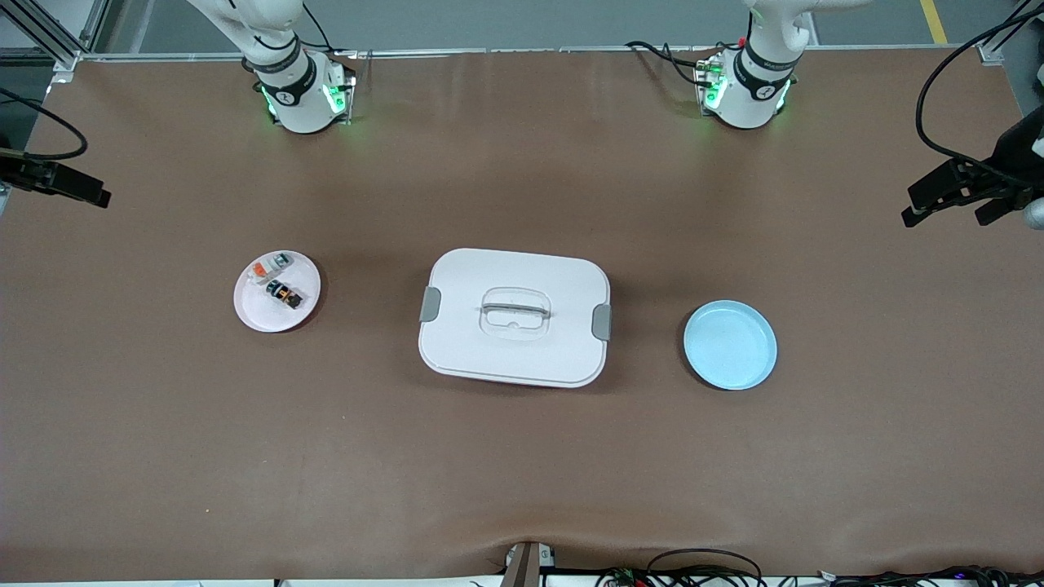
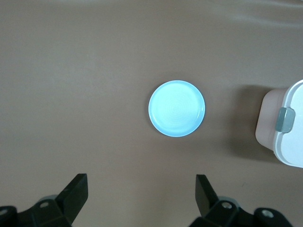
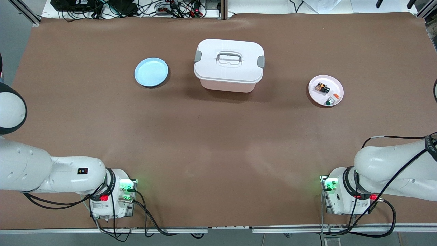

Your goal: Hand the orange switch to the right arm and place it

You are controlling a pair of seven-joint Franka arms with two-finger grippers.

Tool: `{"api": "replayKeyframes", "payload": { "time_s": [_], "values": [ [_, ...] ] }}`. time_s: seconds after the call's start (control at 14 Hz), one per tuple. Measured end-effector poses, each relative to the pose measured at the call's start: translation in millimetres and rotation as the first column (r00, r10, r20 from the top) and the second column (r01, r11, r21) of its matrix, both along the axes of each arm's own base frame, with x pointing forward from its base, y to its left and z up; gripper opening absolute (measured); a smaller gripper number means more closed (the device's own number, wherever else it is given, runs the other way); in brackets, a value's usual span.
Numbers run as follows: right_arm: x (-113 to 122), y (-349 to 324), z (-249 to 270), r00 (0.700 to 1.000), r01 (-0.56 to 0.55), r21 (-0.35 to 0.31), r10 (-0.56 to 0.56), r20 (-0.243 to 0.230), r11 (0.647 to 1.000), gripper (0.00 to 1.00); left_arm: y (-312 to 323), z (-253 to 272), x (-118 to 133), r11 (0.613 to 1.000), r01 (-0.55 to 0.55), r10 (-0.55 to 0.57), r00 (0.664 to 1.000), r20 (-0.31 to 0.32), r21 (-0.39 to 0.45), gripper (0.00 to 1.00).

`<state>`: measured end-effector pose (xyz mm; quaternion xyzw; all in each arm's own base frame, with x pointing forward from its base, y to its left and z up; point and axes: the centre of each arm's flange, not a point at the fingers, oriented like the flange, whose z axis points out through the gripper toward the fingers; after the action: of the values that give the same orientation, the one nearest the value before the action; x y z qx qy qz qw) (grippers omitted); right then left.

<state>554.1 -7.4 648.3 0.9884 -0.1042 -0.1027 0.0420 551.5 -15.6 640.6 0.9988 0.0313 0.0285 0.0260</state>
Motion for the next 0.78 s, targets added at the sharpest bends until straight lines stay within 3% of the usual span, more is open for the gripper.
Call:
{"api": "replayKeyframes", "payload": {
  "time_s": [0.36,0.57,0.78],
  "values": [
    [-4,-8,9,1.0,-0.005,0.005,0.005,-0.005,1.0,1.0,0,-2,1,1.0,-0.015,0.015,1.0,-0.006,-0.001,1.0],
    [-9,-18,11,0.975,-0.215,0.094,0.219,-0.03,0.972,1.0,0,-4,2,1.0,-0.015,0.015,1.0,-0.008,-0.001,1.0],
    [-15,-67,10,0.974,-0.22,0.193,0.226,-0.009,0.956,1.0,0,-4,2,1.0,-0.015,0.015,1.0,-0.01,-0.001,1.0]
  ]
}}
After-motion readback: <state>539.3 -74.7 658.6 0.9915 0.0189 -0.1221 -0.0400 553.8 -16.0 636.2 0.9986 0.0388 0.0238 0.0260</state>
